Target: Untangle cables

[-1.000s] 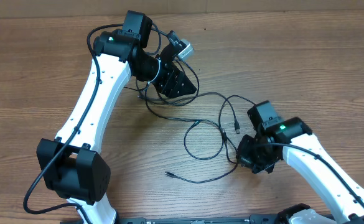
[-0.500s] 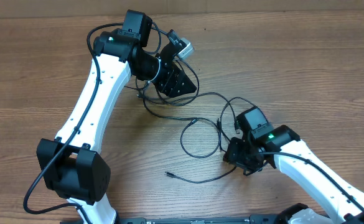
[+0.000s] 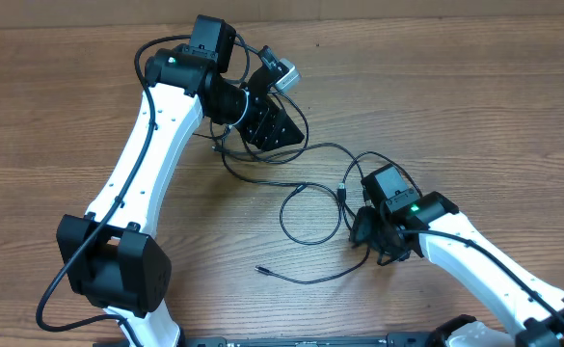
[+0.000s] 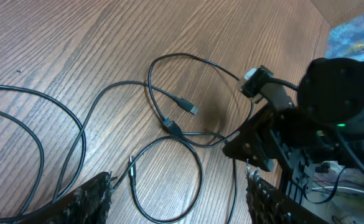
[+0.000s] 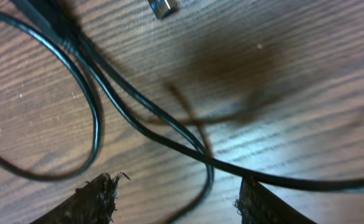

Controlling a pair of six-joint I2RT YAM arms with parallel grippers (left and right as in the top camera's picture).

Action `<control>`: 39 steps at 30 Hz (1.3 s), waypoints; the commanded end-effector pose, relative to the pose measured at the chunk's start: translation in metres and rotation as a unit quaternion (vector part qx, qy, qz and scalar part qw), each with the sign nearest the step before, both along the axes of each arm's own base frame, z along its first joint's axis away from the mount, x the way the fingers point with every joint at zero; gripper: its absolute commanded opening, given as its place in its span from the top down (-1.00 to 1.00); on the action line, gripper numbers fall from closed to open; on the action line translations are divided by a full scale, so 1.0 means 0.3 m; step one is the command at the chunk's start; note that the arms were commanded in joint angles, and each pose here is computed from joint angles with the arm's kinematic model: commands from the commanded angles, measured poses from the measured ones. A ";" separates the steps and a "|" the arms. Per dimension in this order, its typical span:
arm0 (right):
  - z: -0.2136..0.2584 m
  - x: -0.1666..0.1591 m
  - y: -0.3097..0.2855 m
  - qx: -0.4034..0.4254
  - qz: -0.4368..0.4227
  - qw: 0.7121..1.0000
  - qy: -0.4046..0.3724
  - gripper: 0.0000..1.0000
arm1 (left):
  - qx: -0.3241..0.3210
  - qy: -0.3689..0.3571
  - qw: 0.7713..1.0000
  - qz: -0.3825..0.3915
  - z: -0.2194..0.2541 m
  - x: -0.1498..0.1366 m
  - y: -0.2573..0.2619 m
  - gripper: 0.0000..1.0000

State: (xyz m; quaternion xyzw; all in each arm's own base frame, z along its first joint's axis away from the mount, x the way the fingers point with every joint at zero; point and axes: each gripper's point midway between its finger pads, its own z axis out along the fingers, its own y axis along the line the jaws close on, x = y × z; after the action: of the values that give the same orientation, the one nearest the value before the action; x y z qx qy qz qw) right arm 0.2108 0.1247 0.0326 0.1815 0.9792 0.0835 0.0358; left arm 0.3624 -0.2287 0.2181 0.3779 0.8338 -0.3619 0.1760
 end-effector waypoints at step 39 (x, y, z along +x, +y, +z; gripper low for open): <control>-0.143 0.012 -0.005 -0.051 0.318 0.947 -0.014 0.53 | 0.046 -0.032 0.998 0.019 -0.025 0.054 0.037 -0.99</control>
State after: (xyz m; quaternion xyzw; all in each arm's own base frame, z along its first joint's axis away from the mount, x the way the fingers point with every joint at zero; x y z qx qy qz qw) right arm 0.2259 0.1248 -0.0017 -0.1383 0.9882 0.0425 0.0496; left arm 0.3736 -0.2179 0.2082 0.3798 0.8510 -0.3122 0.1844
